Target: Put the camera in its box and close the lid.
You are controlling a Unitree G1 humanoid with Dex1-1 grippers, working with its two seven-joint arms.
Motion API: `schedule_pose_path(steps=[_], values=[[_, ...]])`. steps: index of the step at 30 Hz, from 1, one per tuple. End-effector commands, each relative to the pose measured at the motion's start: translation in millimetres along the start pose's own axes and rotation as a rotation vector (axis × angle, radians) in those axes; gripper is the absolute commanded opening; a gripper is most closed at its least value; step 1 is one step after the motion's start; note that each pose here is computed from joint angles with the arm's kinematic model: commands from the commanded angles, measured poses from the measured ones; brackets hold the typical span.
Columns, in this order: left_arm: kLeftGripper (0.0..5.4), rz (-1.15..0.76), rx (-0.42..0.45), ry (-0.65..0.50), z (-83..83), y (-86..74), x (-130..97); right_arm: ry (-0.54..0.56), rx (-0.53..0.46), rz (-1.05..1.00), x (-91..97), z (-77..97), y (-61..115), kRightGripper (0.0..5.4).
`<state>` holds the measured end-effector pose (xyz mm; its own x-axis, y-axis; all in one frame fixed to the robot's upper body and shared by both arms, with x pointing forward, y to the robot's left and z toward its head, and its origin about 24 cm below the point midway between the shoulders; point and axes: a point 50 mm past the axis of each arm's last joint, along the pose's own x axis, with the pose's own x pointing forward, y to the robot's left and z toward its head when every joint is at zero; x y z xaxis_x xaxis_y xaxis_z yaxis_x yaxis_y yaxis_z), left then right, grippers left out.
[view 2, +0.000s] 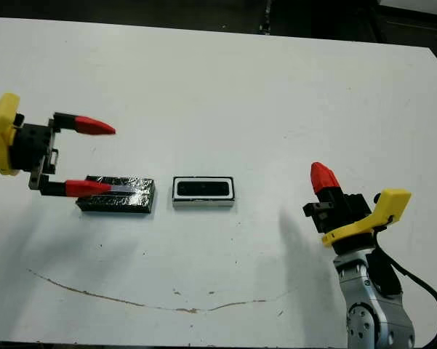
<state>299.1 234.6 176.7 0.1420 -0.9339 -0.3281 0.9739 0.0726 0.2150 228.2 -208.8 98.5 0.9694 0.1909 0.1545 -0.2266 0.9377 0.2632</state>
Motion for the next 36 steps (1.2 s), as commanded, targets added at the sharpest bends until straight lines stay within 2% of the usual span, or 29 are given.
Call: schedule_pose_path(steps=[1, 11, 16, 26, 32, 36], values=[[5.4, -0.021, 0.0, 0.027, -1.9, 1.6, 3, 0.004, -0.028, -0.023, -0.4, 3.6, -1.9, 0.02], [5.4, -0.082, 0.064, 0.153, -10.2, 3.4, 12, 0.004, -0.014, -0.007, -0.1, 3.5, -0.2, 0.02], [5.4, -0.091, 0.077, 0.169, -17.6, 5.7, 16, 0.004, -0.009, -0.003, -0.4, 2.6, 0.0, 0.02], [5.4, -0.119, -0.008, 0.245, -32.9, 9.9, 20, 0.007, -0.017, 0.003, -1.0, 1.3, 0.3, 0.02], [5.4, -0.117, -0.016, 0.28, -39.4, 10.7, 19, 0.001, -0.006, 0.012, -1.2, 0.0, 0.4, 0.02], [5.4, -0.096, -0.064, 0.286, -46.1, 10.1, 17, 0.002, -0.013, 0.013, -1.5, -0.4, 0.1, 0.02]])
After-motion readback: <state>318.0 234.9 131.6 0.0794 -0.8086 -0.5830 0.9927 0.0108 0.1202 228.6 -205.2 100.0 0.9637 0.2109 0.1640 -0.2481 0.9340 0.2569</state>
